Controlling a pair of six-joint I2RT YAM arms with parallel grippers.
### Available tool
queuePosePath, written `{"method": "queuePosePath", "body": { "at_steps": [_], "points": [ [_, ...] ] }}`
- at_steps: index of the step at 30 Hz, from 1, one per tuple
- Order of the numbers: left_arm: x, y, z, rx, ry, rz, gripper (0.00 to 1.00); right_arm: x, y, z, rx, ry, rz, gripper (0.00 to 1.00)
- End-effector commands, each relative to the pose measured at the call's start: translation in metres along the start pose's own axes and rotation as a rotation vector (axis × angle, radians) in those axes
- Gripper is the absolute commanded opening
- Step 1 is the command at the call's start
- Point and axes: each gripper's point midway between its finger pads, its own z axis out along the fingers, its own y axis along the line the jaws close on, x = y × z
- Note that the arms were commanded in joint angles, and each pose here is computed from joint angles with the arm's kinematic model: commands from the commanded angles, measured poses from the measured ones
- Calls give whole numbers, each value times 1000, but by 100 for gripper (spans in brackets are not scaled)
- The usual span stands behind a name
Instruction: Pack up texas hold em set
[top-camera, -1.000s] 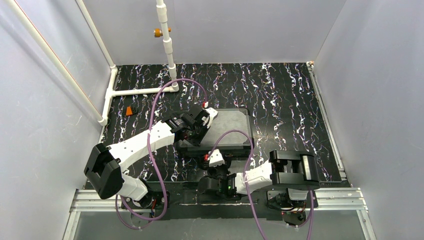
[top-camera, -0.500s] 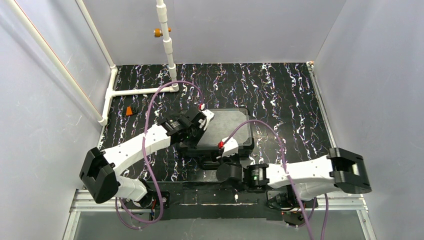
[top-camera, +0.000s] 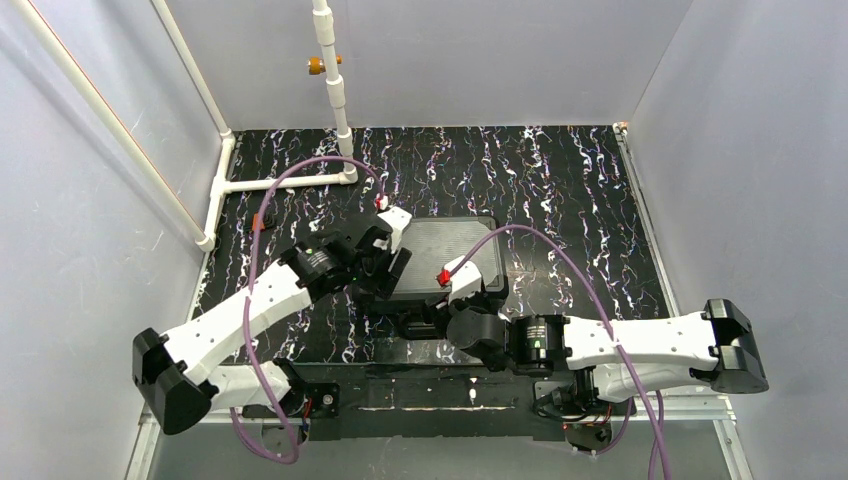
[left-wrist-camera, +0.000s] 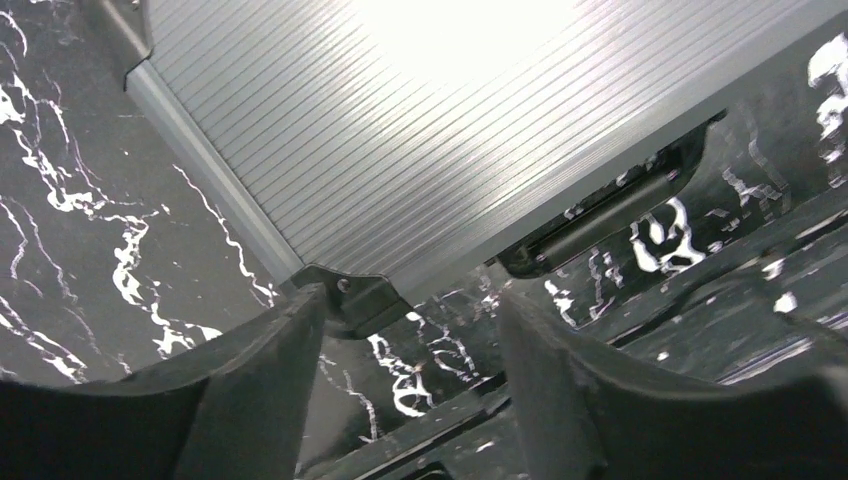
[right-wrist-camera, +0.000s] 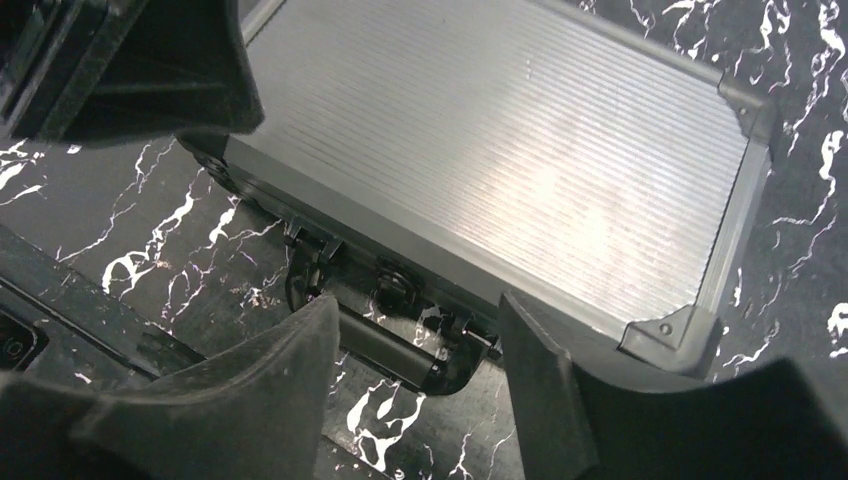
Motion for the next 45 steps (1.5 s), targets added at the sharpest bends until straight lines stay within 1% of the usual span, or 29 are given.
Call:
{"method": "queuePosePath", "body": {
  "at_steps": [1, 3, 4, 5, 7, 9, 15, 20, 24, 29, 33, 36, 40, 45],
  "points": [
    [-17, 8, -32, -19, -100, -27, 77, -36, 0, -3, -19, -33, -13, 72],
    [-18, 11, -40, -24, -117, -28, 93, -46, -4, -1, -7, -41, -25, 80],
    [-19, 13, -44, -28, -125, -24, 97, -51, -6, 1, 4, -44, -31, 85],
    [-20, 15, -48, -36, -133, -24, 98, -57, -9, 2, 17, -46, -35, 87],
    [-23, 20, -56, -57, -148, -25, 98, -66, -16, 6, 41, -44, -40, 91],
    [-24, 24, -64, -75, -157, -33, 98, -76, -21, 8, 51, -51, -35, 94],
    [-32, 34, -88, -106, -195, -57, 98, -112, -24, -2, 42, -98, -41, 98],
    [-42, 42, -116, -124, -264, -73, 98, -138, -37, -19, 65, -132, -12, 98],
    [-46, 61, -143, -199, -337, -100, 98, -154, -61, -36, 125, -158, -2, 98],
    [-31, 97, -168, -360, -442, -157, 98, -162, -107, -66, 255, -203, 36, 99],
    [-11, 127, -176, -523, -477, -189, 98, -162, -137, -89, 293, -239, 82, 98],
    [4, 139, -174, -601, -501, -201, 98, -159, -158, -105, 316, -259, 108, 98],
    [19, 145, -167, -628, -532, -207, 98, -151, -179, -121, 334, -274, 146, 98],
    [28, 144, -157, -607, -587, -230, 98, -147, -190, -135, 295, -307, 211, 99]
  ]
}}
